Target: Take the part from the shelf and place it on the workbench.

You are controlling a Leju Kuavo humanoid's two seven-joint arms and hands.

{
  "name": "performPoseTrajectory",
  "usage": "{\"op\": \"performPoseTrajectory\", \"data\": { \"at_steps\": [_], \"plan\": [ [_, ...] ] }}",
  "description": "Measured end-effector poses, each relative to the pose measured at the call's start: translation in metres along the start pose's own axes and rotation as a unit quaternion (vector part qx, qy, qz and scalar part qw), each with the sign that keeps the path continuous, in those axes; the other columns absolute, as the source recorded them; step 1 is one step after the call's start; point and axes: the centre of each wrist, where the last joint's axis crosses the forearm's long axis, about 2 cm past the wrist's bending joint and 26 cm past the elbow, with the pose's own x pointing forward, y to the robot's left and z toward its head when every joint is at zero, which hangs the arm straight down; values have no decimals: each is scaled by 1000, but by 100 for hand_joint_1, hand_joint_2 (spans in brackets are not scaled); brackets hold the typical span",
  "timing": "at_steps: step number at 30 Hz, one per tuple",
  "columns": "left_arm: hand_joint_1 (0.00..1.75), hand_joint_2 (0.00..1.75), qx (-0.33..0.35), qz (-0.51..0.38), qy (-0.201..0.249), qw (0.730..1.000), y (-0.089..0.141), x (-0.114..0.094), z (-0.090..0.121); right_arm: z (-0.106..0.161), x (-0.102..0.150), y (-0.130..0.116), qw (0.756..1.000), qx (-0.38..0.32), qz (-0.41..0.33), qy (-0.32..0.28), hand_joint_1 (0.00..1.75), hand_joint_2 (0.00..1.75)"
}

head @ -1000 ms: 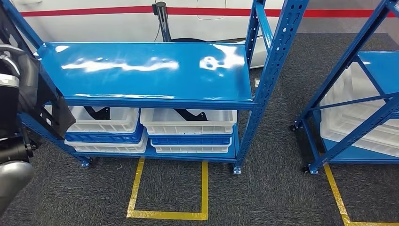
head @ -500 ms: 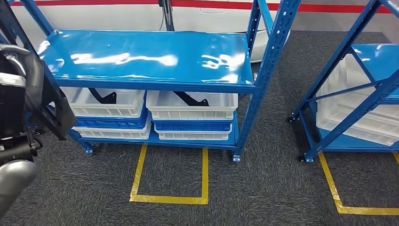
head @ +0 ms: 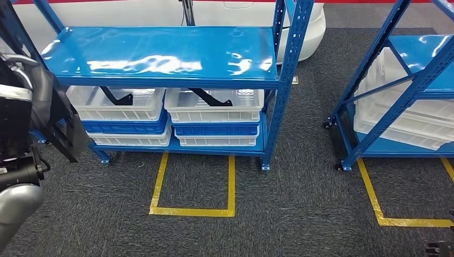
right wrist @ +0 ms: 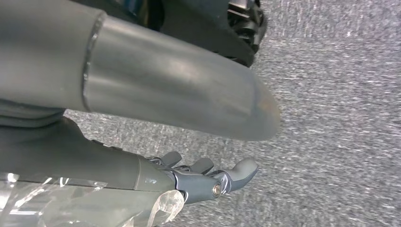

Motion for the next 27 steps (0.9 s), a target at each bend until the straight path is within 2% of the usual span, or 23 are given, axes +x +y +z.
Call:
{"op": "performPoseTrajectory", "data": {
  "at_steps": [27],
  "plan": [
    [175, 175, 6, 4, 14, 1000, -3, -7, 5, 2, -4, 0, 1000, 5, 6, 18, 0, 0]
  ]
}}
